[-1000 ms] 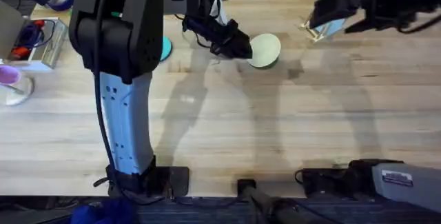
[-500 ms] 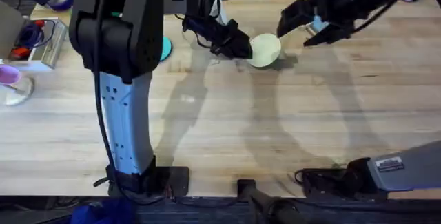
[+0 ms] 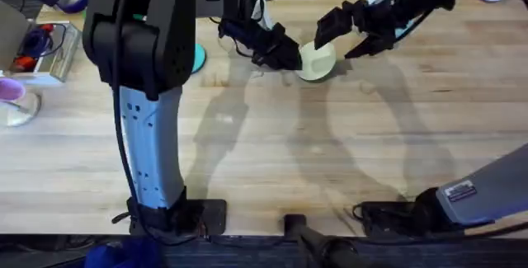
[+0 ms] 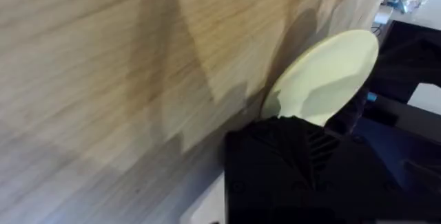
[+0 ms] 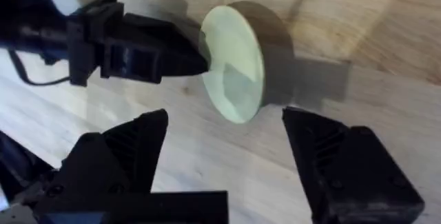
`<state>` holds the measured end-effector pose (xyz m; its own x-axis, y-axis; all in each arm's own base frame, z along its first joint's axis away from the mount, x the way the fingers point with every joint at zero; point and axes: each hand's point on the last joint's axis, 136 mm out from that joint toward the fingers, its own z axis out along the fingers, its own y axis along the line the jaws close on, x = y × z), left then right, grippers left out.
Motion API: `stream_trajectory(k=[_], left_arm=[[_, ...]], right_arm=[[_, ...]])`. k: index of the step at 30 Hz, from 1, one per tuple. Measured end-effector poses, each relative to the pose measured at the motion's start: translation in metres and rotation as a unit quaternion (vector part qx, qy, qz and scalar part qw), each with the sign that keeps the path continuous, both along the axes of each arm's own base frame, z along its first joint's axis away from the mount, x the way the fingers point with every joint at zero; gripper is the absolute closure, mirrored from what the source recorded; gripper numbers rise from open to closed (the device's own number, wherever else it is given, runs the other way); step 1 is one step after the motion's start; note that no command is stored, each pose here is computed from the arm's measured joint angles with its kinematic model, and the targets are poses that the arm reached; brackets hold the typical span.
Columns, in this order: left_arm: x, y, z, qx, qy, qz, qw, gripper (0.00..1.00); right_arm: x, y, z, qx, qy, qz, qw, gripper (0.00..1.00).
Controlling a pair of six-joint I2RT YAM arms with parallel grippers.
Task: Pick up the plates from the table one by one and place each into a slot on the dish rack.
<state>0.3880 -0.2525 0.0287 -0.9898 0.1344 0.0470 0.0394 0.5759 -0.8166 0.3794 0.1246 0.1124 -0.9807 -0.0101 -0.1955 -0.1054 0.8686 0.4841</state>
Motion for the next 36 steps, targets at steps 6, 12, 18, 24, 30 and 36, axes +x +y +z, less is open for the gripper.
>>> stream_trajectory(k=[6, 12, 18, 24, 30, 36], left_arm=[[0.000, 0.000, 0.000, 0.000, 0.000, 0.000, 1.000, 0.959], [0.000, 0.000, 0.000, 0.000, 0.000, 0.000, 1.000, 0.959], [0.000, 0.000, 0.000, 0.000, 0.000, 0.000, 1.000, 0.959], [0.000, 0.000, 0.000, 0.000, 0.000, 0.000, 1.000, 0.959], [0.000, 0.000, 0.000, 0.000, 0.000, 0.000, 1.000, 0.959], [0.000, 0.000, 0.000, 0.000, 0.000, 0.000, 1.000, 0.959]], right_arm=[[0.010, 0.001, -0.016, 0.004, 0.012, -0.019, 1.000, 0.007], [0.023, 0.003, -0.028, 0.011, 0.017, -0.046, 0.999, 0.007], [0.027, 0.003, -0.040, 0.014, 0.032, -0.064, 0.997, 0.007], [0.026, 0.003, -0.050, 0.013, 0.047, -0.069, 0.996, 0.007], [0.027, 0.004, -0.053, 0.016, 0.052, -0.072, 0.996, 0.007], [0.029, 0.004, -0.053, 0.018, 0.048, -0.074, 0.996, 0.007]])
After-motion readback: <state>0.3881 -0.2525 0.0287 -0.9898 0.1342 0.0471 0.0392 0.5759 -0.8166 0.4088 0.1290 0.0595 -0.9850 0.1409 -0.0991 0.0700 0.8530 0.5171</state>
